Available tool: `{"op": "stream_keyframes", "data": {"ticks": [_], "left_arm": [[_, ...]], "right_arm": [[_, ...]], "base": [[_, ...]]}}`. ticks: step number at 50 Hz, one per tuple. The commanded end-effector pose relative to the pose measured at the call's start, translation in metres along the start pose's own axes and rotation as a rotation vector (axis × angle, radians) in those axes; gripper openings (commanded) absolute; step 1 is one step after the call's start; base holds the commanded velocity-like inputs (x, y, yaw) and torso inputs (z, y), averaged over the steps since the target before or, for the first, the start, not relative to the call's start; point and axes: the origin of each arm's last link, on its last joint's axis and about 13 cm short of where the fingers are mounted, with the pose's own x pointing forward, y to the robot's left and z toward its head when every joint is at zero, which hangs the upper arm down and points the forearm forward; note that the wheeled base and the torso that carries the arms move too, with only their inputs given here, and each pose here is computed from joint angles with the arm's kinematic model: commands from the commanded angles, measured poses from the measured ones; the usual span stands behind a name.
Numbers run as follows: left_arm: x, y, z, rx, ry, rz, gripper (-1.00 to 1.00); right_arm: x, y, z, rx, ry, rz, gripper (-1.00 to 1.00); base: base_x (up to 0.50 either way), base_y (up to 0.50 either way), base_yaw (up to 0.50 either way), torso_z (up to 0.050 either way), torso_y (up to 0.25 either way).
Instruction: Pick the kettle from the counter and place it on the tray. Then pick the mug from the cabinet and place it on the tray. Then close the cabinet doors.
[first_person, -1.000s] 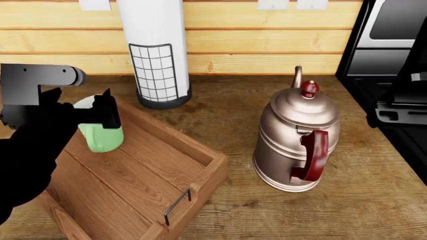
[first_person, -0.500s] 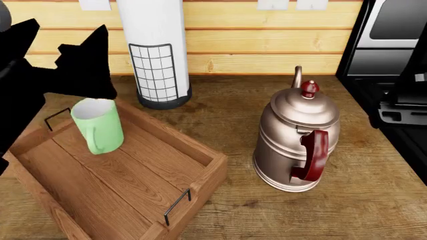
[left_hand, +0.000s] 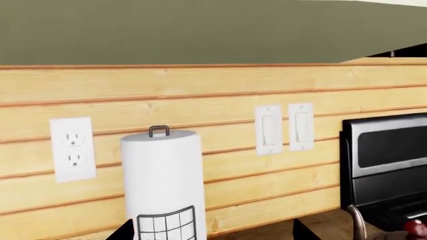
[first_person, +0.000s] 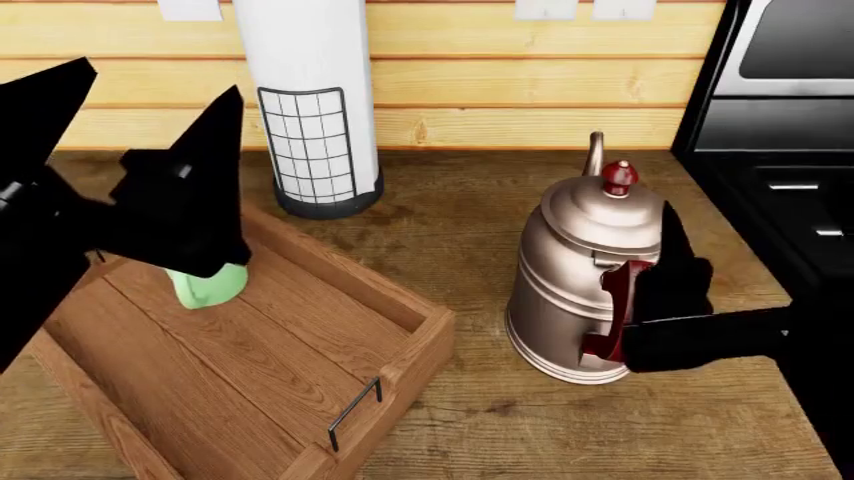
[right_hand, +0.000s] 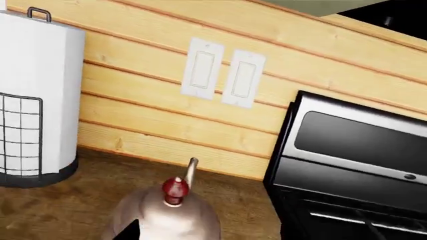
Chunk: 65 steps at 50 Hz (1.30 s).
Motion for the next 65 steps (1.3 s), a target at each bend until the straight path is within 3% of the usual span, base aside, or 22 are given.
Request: {"op": "stream_keyframes", "data": {"ticks": [1,18,27,42,65], "left_arm": [[-0.003,0.002,-0.003,-0.003,0.003,0.011,1.00],[-0.005,0.008,-0.004,-0.009,0.002,0.045,1.00],[-0.006,0.009,-0.006,-0.008,0.000,0.051,1.00],[-0.008,0.011,-0.006,-0.009,-0.001,0.059,1.00],[-0.008,0.013,-0.008,-0.009,0.002,0.068,1.00]], "right_arm": [[-0.038,-0.029,0.016,0.204,-0.178,-0.003,1.00],[-0.052,-0.032,0.028,0.174,-0.185,0.021,1.00],[-0.045,-0.029,0.019,0.185,-0.140,0.061,1.00],[-0.021,-0.006,-0.009,0.218,-0.070,0.169,1.00],[-0.009,0.015,-0.018,0.224,-0.050,0.224,1.00]], "base": [[0.00,0.00,0.00,0.000,0.000],[0.00,0.00,0.00,0.000,0.000],[0.00,0.00,0.00,0.000,0.000],[0.00,0.00,0.00,0.000,0.000],[0.00,0.00,0.00,0.000,0.000]]}}
